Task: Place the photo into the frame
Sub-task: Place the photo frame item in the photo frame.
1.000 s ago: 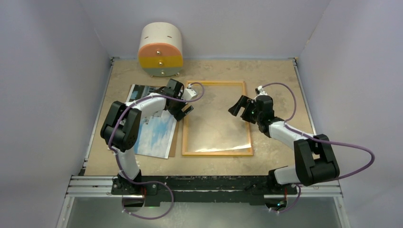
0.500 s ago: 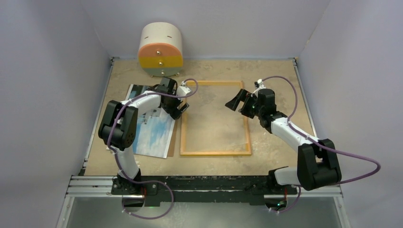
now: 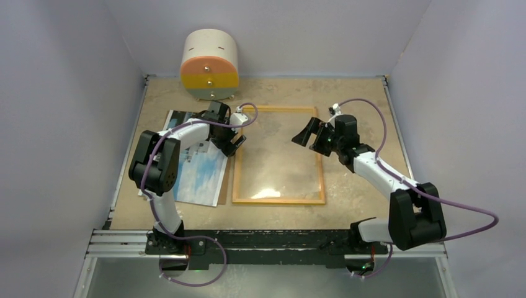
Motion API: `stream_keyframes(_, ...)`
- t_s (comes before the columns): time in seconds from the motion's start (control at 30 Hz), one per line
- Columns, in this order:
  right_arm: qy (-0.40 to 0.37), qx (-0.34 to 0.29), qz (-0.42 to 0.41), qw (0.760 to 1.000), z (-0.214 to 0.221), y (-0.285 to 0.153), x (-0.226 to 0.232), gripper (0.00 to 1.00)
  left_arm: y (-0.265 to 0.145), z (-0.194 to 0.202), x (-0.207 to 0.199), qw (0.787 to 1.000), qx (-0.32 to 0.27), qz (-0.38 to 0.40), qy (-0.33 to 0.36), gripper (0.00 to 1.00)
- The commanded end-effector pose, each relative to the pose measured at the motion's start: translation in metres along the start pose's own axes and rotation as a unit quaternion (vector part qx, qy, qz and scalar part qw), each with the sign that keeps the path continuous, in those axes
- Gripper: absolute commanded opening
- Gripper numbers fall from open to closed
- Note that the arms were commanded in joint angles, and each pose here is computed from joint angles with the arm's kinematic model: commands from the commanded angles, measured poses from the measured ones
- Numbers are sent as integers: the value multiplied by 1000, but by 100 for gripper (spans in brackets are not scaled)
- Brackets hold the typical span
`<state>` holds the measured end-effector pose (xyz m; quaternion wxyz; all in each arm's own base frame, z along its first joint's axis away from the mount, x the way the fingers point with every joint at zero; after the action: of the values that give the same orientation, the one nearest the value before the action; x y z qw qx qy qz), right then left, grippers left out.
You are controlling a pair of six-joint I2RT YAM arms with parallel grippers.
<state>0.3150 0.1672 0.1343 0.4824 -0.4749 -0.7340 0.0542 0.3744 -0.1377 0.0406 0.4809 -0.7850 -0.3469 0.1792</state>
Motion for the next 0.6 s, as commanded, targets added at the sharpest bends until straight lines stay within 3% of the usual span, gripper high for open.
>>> stream_keyframes(0.0,-16,-2,-22,1000,-15,-11,25,99,0,-9,1,1000,-13,4,-8,87)
stream_keyframes(0.23,-24,22,68,997,-4,-1,-8,99,-1,-7,2,1000,-12,0,-5,87)
stream_keyframes(0.57,-59,20,131,989,-7,5,-24,99,1,-6,2,1000,-10,1,-5,87)
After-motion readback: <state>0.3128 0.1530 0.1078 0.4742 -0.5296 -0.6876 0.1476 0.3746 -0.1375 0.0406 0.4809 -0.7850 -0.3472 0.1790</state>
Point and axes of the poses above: each gripper's point midway between its finger pads, its own y axis out along the fingers, its own x axis along the line the jaws close on, z = x × y, the point moved 2 cm from there along -y, back along the fingers, and after that the axes turned 2 degrees about -y, right-handed, at the moved point
